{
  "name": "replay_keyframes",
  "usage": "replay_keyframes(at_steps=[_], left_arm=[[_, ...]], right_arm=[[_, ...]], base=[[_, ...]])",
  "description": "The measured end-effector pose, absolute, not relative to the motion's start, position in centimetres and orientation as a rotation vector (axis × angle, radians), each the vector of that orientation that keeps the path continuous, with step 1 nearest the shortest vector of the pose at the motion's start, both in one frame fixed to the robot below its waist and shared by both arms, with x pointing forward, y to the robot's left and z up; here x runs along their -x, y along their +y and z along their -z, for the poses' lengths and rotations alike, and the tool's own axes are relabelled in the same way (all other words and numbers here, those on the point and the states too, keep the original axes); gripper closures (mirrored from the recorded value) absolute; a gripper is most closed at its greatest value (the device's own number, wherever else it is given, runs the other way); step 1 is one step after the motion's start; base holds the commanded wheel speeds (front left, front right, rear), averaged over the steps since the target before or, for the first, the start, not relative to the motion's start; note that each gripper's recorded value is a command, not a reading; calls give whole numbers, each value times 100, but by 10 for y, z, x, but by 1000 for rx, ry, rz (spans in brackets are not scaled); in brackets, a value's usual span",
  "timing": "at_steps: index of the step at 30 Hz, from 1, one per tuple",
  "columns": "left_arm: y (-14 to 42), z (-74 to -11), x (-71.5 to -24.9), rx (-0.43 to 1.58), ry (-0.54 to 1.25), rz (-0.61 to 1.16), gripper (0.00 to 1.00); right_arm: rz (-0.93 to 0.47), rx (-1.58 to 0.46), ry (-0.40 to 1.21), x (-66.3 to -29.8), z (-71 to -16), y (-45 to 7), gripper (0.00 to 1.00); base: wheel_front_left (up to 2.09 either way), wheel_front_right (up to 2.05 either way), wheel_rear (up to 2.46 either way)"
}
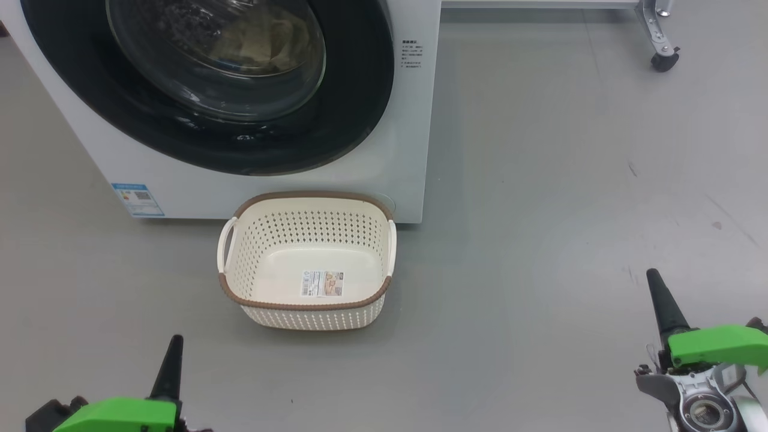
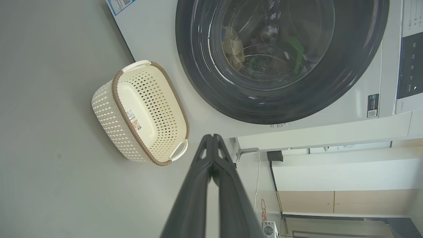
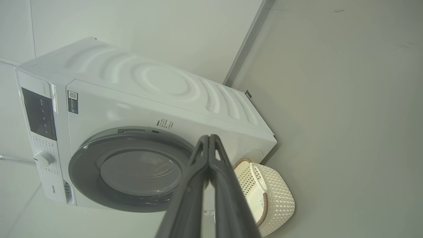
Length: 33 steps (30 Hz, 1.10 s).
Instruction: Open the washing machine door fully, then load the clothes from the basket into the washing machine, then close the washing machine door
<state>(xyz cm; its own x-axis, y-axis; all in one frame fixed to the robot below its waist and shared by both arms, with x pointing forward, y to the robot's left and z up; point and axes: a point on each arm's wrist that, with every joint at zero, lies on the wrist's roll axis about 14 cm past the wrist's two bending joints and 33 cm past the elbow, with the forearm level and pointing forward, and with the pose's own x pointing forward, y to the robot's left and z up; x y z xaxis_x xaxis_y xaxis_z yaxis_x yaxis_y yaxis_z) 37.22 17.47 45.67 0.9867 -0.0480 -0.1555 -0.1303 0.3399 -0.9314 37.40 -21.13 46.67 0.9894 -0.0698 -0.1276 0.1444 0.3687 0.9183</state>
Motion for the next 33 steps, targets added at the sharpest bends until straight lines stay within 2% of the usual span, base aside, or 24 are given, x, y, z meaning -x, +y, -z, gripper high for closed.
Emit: replay_keyframes(at_steps=[33], left_arm=[[187,-474,-374,1553,101,-55,100]], right_arm=[[87,-1549,44,-376,-480,-207,100]], base=[[0,0,0]])
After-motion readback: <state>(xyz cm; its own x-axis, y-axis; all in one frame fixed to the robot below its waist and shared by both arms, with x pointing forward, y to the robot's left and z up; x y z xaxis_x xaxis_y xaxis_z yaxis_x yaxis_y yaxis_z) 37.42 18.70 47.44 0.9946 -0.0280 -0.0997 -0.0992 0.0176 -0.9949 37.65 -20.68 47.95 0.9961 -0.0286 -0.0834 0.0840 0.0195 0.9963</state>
